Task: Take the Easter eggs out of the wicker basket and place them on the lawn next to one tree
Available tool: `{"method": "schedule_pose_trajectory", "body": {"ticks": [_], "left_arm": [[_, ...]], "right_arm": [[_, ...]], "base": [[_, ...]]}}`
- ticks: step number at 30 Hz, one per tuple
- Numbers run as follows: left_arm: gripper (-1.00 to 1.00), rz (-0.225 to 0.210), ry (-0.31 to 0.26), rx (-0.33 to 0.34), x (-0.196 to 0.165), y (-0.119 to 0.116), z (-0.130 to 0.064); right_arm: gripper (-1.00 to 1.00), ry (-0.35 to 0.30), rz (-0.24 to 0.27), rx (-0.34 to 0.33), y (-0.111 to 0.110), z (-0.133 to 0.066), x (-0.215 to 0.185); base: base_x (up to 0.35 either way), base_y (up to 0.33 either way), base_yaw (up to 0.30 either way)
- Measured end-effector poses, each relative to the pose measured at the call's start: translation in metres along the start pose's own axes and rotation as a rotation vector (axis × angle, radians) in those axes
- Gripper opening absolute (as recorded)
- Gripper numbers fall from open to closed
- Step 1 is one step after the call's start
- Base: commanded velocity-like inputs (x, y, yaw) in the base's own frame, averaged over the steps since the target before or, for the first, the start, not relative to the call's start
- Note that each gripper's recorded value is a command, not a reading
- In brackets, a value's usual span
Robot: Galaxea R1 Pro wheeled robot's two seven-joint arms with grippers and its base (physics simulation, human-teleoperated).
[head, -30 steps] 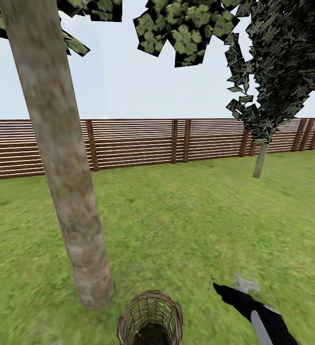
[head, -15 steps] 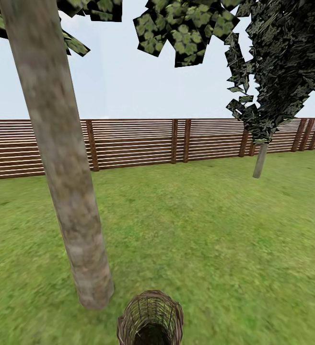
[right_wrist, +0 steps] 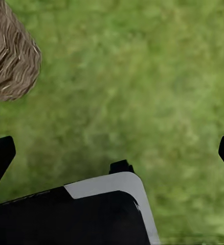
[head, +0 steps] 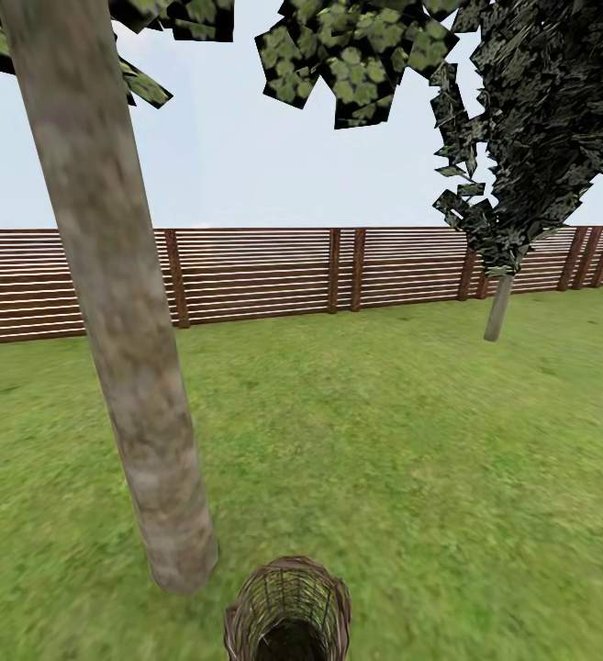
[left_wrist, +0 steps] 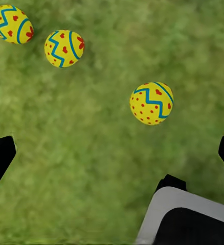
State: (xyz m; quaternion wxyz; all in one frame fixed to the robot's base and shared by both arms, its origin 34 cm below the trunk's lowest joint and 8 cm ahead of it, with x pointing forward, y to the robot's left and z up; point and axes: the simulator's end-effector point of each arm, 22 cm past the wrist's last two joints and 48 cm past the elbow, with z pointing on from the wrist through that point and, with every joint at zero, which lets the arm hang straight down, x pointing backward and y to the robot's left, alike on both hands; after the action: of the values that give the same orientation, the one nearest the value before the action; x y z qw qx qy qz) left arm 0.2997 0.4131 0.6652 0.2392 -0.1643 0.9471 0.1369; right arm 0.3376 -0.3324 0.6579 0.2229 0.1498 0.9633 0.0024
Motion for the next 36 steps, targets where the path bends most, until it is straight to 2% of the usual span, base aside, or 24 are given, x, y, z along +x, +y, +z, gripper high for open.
{"method": "schedule_pose_trajectory", "body": {"ticks": [8, 15, 19, 24, 36], "left_arm": [[1.00, 0.012, 0.020, -0.003, 0.027, 0.005, -0.008], [1.00, 0.020, 0.041, -0.004, 0.044, 0.008, -0.013], [1.00, 0.027, 0.061, -0.003, 0.060, 0.010, -0.017], [1.00, 0.030, 0.100, 0.011, 0.089, 0.000, -0.028], [1.00, 0.027, 0.142, 0.020, 0.112, -0.010, -0.036]], "right_arm": [[1.00, 0.103, 0.007, 0.026, -0.014, -0.006, 0.048], [1.00, 0.156, 0.007, 0.040, -0.022, -0.014, 0.080], [1.00, 0.171, 0.006, 0.043, -0.025, -0.017, 0.090], [1.00, 0.191, 0.005, 0.044, -0.026, -0.020, 0.102], [1.00, 0.213, 0.004, 0.049, -0.028, -0.022, 0.111]], "base": [[0.000, 0.000, 0.000], [0.000, 0.000, 0.000], [0.000, 0.000, 0.000], [0.000, 0.000, 0.000], [0.000, 0.000, 0.000]]}}
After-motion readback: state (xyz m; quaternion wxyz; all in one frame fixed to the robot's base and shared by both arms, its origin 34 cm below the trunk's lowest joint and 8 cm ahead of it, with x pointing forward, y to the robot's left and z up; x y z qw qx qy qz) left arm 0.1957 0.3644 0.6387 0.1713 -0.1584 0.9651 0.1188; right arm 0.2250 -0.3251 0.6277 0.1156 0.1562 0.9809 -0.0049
